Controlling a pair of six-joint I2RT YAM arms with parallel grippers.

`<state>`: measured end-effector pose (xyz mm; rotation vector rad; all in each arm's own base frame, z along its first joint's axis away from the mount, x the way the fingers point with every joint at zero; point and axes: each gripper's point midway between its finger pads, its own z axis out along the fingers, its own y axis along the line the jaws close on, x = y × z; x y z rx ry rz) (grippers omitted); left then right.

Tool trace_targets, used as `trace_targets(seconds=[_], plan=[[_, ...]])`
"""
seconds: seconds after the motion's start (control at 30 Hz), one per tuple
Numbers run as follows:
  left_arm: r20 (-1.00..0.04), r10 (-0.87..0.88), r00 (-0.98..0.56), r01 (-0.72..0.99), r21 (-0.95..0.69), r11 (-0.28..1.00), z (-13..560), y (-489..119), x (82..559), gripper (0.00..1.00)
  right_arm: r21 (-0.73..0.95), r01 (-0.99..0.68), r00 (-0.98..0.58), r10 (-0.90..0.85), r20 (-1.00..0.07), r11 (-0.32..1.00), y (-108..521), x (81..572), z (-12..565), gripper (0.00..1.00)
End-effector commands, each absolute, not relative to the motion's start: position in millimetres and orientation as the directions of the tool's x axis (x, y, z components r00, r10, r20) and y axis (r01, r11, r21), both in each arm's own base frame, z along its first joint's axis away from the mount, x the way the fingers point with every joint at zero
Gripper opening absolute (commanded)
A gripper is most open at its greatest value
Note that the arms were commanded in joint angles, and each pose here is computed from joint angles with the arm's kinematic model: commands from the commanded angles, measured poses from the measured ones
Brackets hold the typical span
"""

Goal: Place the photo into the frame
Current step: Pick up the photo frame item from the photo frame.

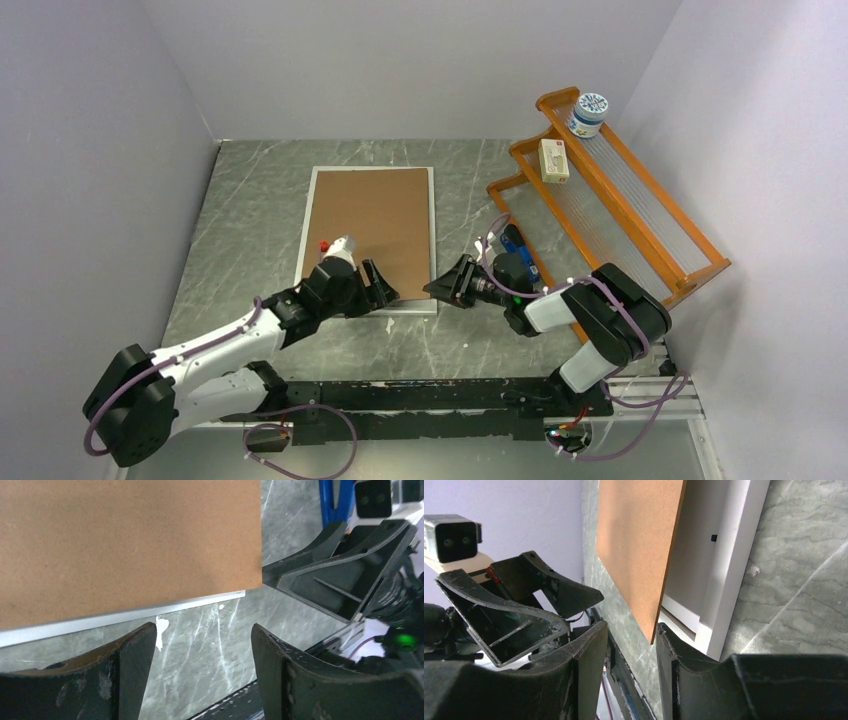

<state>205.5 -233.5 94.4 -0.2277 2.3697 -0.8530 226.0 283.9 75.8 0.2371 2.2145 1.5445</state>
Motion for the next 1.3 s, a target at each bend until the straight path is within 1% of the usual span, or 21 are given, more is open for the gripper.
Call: trace_targets(seconds=[0.0,0.1,0.2,0.27,0.33,0.4,0.47,0.53,0.7,0.77,0.87,0.93,1.0,1.13,1.27], plan=[[-0.366,-0.557,-0.745,-0.106,-0.76,0.641,105.1,-240.0,214.8,0.76,0.924,-0.183,-0.857,0.407,-0.317,0.334,292.6,245.2,101.6,0.44],[-0.299,-0.607,-0.736,-0.176,-0.782,0.598,100.0,-241.0,213.9,0.77,0.928,-0.176,-0.858,0.411,-0.308,0.328,294.3,246.3,101.7,0.43],[-0.209,-0.653,-0.728,-0.296,-0.763,0.574,86.8,-235.1,205.6,0.77,0.926,-0.175,-0.857,0.412,-0.311,0.334,295.5,247.8,100.5,0.43],[-0.181,-0.675,-0.716,-0.327,-0.766,0.553,83.4,-232.8,202.8,0.76,0.923,-0.178,-0.856,0.409,-0.317,0.342,296.1,248.9,98.9,0.43],[-0.197,-0.689,-0.697,-0.303,-0.791,0.532,84.9,-231.7,207.1,0.76,0.921,-0.186,-0.856,0.403,-0.323,0.343,297.1,248.5,98.2,0.43],[-0.224,-0.705,-0.673,-0.24,-0.835,0.495,93.8,-235.0,216.4,0.76,0.922,-0.187,-0.859,0.399,-0.321,0.34,298.0,246.5,97.5,0.43],[-0.255,-0.707,-0.659,-0.211,-0.841,0.499,90.0,-234.1,221.5,0.75,0.926,-0.185,-0.864,0.396,-0.312,0.328,299.4,244.0,97.6,0.42],[-0.263,-0.718,-0.645,-0.208,-0.843,0.496,84.9,-233.1,225.1,0.75,0.93,-0.183,-0.867,0.394,-0.306,0.319,301.1,243.0,98.9,0.42],[-0.318,-0.716,-0.622,-0.113,-0.868,0.484,92.1,-236.5,234.1,0.74,0.935,-0.18,-0.872,0.391,-0.296,0.305,304.1,240.7,101.3,0.42],[-0.323,-0.722,-0.612,-0.097,-0.875,0.474,94.7,-236.4,235.5,0.73,0.936,-0.181,-0.872,0.391,-0.295,0.303,304.7,240.4,102.6,0.41],[-0.299,-0.737,-0.607,-0.114,-0.884,0.453,92.7,-234.9,234.3,0.65,0.938,-0.181,-0.871,0.394,-0.293,0.297,305.1,240.6,105.4,0.4],[-0.287,-0.739,-0.609,-0.115,-0.89,0.441,94.2,-236.2,233.6,0.63,0.939,-0.184,-0.87,0.396,-0.294,0.291,305.5,240.8,108.1,0.39],[-0.262,-0.749,-0.609,-0.154,-0.887,0.436,89.0,-234.6,232.1,0.63,0.94,-0.185,-0.871,0.396,-0.291,0.285,306.9,240.8,110.6,0.39],[-0.185,-0.791,-0.583,-0.213,-0.905,0.368,82.9,-229.6,228.3,0.67,0.946,-0.184,-0.874,0.396,-0.281,0.266,310.0,240.4,116.3,0.39],[-0.128,-0.829,-0.544,-0.275,-0.907,0.321,76.9,-222.6,227.2,0.68,0.949,-0.181,-0.872,0.403,-0.276,0.258,311.0,241.9,121.4,0.39]])
